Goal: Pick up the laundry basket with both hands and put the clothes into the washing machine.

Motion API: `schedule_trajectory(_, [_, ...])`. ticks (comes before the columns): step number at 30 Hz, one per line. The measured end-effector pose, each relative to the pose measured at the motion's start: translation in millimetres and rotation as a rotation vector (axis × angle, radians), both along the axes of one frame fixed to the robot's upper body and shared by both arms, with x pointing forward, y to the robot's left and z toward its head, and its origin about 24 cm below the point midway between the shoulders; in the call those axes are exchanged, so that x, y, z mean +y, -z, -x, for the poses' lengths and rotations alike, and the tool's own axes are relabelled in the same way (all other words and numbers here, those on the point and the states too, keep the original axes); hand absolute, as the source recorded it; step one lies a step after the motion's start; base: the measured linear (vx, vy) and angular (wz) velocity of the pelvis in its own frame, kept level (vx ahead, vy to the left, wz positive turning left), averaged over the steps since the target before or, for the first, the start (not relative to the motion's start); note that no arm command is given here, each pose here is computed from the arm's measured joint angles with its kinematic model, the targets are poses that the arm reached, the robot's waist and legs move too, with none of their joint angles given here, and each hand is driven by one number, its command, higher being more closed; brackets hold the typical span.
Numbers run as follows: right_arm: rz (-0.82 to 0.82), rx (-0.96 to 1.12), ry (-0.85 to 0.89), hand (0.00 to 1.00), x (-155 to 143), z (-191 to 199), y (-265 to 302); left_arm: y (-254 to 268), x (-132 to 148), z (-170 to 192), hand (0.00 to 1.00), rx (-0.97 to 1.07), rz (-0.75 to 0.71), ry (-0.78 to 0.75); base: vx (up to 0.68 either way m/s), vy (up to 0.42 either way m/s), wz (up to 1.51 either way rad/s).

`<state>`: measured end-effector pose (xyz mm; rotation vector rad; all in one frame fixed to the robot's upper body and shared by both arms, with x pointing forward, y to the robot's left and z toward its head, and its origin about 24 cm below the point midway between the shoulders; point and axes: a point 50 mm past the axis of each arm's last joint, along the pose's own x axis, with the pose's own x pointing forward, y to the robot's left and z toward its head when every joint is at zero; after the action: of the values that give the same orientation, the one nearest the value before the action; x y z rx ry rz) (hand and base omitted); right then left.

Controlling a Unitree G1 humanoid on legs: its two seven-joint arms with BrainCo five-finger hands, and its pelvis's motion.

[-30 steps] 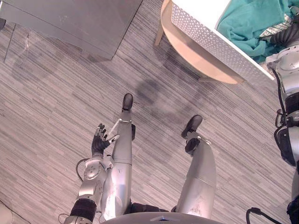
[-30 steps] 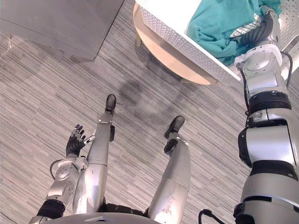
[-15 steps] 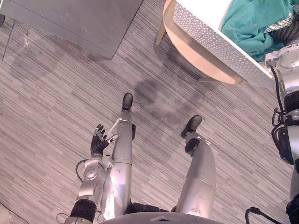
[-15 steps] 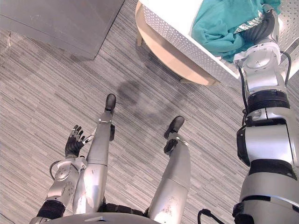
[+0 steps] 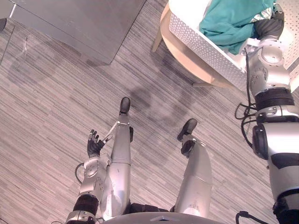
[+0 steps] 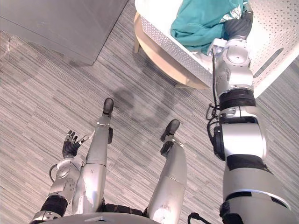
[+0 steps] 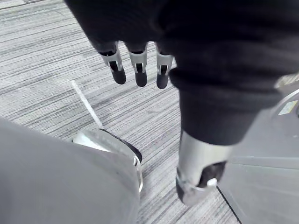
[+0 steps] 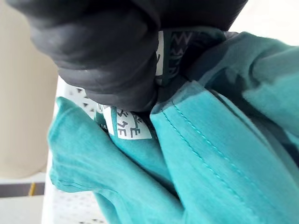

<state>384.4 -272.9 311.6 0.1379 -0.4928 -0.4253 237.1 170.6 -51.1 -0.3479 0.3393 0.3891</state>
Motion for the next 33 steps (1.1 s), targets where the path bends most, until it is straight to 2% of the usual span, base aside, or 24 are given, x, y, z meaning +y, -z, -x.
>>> schedule_trajectory(5, [-0.287,-0.199,-0.138,1.0,23,5,-14,8,3,5,0.0,0.052,0.008,-0.039,0.06,0.0,0.13])
schedule_trajectory(7, [-0.452,-0.301,-0.229,1.0,38,8,-19,11,4,6,0.0,0.072,0.011,-0.053,0.07,0.004,0.08])
schedule_trajectory(16, [-0.884,-0.587,-0.431,1.0,81,31,-31,27,5,16,0.0,0.163,0.012,-0.063,0.05,-0.005,0.06])
schedule_trajectory(20, [-0.982,-0.666,-0.48,1.0,97,47,-12,36,6,23,0.0,0.219,0.008,-0.066,0.04,-0.015,0.07])
schedule_trajectory(25, [-1.108,-0.648,-0.44,1.0,106,55,34,50,8,39,0.0,0.311,0.015,-0.082,0.06,-0.02,0.09])
schedule_trajectory(33, [-1.129,-0.52,-0.376,1.0,112,70,97,80,17,87,0.0,0.487,0.058,-0.162,0.09,-0.025,0.15])
